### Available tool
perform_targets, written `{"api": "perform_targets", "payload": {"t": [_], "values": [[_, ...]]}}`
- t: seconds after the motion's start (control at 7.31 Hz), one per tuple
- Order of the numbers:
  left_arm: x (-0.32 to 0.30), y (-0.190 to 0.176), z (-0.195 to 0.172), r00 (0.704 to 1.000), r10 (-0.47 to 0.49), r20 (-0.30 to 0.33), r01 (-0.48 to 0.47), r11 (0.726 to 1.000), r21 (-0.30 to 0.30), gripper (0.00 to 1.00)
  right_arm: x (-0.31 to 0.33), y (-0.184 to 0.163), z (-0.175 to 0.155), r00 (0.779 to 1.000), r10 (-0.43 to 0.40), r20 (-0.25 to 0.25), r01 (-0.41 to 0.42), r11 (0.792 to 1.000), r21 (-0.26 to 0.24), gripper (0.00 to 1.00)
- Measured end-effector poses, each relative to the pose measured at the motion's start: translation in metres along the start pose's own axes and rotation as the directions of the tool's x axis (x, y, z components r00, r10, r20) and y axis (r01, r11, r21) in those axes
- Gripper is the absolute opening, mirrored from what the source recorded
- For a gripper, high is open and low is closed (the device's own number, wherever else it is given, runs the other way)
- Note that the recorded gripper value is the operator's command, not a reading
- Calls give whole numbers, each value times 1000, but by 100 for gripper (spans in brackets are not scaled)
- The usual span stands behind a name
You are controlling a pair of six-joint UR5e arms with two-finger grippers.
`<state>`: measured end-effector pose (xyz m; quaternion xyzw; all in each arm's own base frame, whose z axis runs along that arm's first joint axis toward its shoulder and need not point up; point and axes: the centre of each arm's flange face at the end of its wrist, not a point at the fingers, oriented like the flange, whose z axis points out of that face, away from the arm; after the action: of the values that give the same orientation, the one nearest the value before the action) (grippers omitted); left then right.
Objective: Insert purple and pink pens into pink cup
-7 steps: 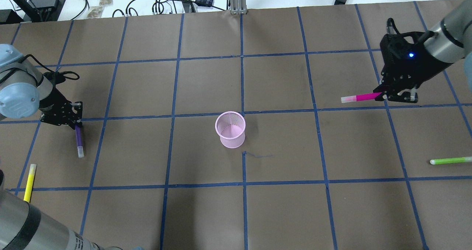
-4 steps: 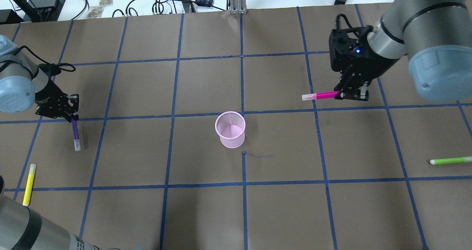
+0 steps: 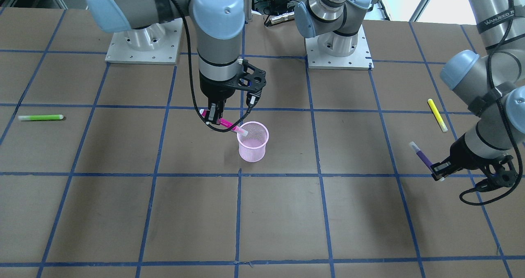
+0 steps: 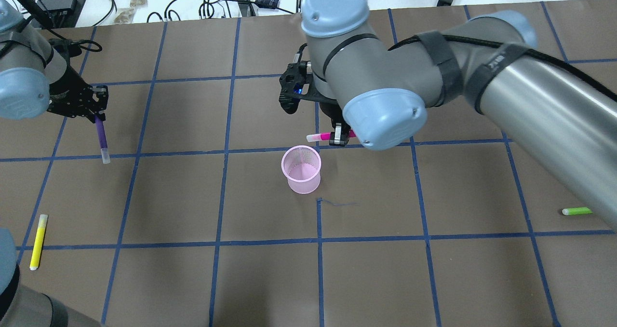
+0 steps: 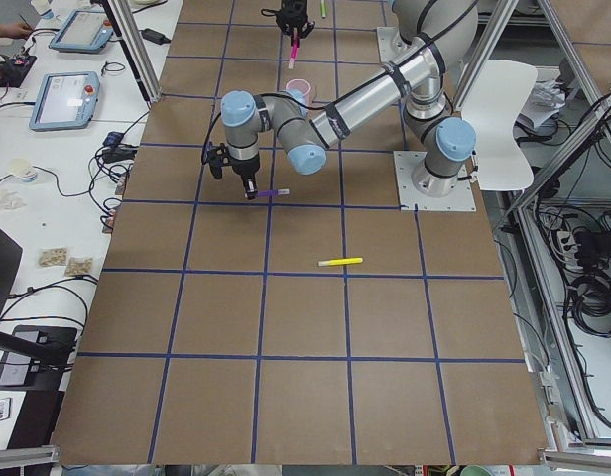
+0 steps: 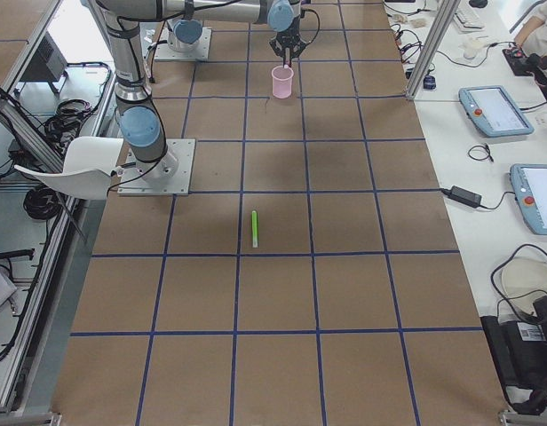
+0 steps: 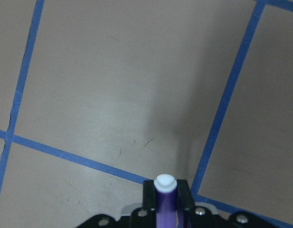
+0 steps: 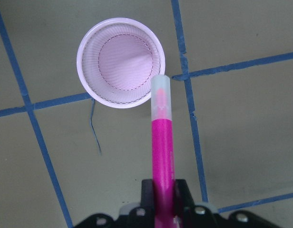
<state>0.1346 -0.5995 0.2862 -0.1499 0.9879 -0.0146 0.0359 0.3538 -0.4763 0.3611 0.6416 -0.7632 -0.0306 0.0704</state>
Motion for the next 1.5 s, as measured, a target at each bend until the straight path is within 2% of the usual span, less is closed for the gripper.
{"api": "perform_targets", "payload": {"t": [0.27,0.41,0.55,0.68,0.96,1.09,1.37,1.5], "values": [[1,1,1,1000,8,-3,-8,1000,1,0,-21,-45,26,998,-53,-30,49,994,-101,0],[1,1,1,1000,11,-4,-11,1000,1,0,-28,-59,41,997,-65,-29,61,990,-130,1],[1,1,1,1000,13,-4,-13,1000,2,0,-33,-68,53,997,-74,-23,70,987,-146,75],[0,1,1,1000,14,-4,-14,1000,3,0,-34,-74,62,997,-79,-14,76,985,-155,100],[-1,1,2,1000,14,-5,-14,1000,4,0,-29,-78,72,997,-72,-13,70,986,-152,100],[0,1,1,1000,16,-5,-16,1000,6,0,-20,-71,65,998,-52,-24,48,989,-137,100],[7,-1,-10,999,27,-17,-26,999,34,0,17,-25,17,997,47,-65,-52,996,-70,100],[16,-4,-23,998,40,-39,-37,997,69,0,35,7,-10,991,118,-67,-118,993,-6,100]]}}
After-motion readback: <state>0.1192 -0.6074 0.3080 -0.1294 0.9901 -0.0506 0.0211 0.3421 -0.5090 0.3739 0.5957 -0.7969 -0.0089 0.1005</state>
